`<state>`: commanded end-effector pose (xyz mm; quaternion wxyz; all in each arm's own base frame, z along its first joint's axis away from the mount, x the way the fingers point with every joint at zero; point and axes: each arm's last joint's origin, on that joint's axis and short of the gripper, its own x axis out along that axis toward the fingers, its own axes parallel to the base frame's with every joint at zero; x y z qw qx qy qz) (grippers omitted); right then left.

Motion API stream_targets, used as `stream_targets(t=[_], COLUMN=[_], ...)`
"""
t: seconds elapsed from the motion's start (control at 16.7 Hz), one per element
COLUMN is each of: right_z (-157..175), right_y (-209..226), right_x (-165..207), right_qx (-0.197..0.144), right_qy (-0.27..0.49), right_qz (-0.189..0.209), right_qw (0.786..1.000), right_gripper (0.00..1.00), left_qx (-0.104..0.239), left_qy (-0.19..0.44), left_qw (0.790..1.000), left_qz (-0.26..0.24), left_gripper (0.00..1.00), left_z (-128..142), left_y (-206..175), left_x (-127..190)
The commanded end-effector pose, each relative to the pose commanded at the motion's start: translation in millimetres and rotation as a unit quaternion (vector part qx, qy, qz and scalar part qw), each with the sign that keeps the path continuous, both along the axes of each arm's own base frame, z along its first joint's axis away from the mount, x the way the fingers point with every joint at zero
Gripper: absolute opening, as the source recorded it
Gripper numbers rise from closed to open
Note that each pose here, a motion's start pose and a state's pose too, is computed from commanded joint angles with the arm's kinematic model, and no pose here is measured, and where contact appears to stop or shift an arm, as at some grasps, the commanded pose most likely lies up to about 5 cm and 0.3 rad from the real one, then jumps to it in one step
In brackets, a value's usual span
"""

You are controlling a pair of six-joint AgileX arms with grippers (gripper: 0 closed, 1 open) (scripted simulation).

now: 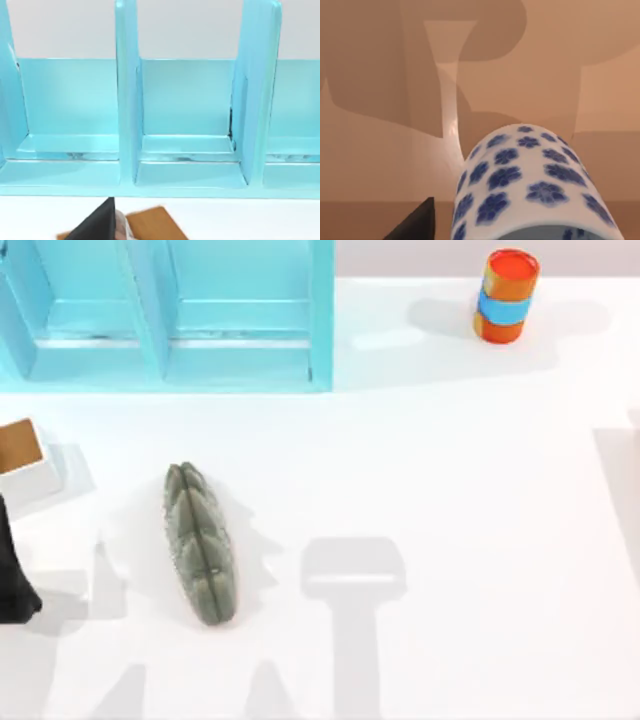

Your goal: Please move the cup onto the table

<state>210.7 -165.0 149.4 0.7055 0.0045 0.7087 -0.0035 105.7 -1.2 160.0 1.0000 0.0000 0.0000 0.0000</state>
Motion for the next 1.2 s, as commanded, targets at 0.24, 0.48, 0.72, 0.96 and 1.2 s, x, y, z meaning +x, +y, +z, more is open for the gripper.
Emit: stream_targets(t=[0.24,0.48,0.72,0.96,1.2], right_z=[0.0,0.0,0.0,0.0,0.0], right_y=[0.0,0.0,0.0,0.0,0.0], right_x=[0.0,0.0,0.0,0.0,0.0], right_qx=[0.000,0.000,0.000,0.000,0.000], right_qy=[0.000,0.000,0.000,0.000,0.000], right_qz=[0.000,0.000,0.000,0.000,0.000], right_qw=[1.000,1.000,1.000,1.000,1.000], right_gripper=[0.77,0.47,0.17,0.00,0.00], left_qx=[0.000,0.000,0.000,0.000,0.000], left_qy=[0.000,0.000,0.000,0.000,0.000], left_qw=[1.000,1.000,1.000,1.000,1.000], left_qz=[0.000,0.000,0.000,0.000,0.000], left_gripper=[1.00,1.00,1.00,1.00,1.00], left_z=[0.0,0.0,0.0,0.0,0.0], left_y=[0.0,0.0,0.0,0.0,0.0], left_x=[0.0,0.0,0.0,0.0,0.0])
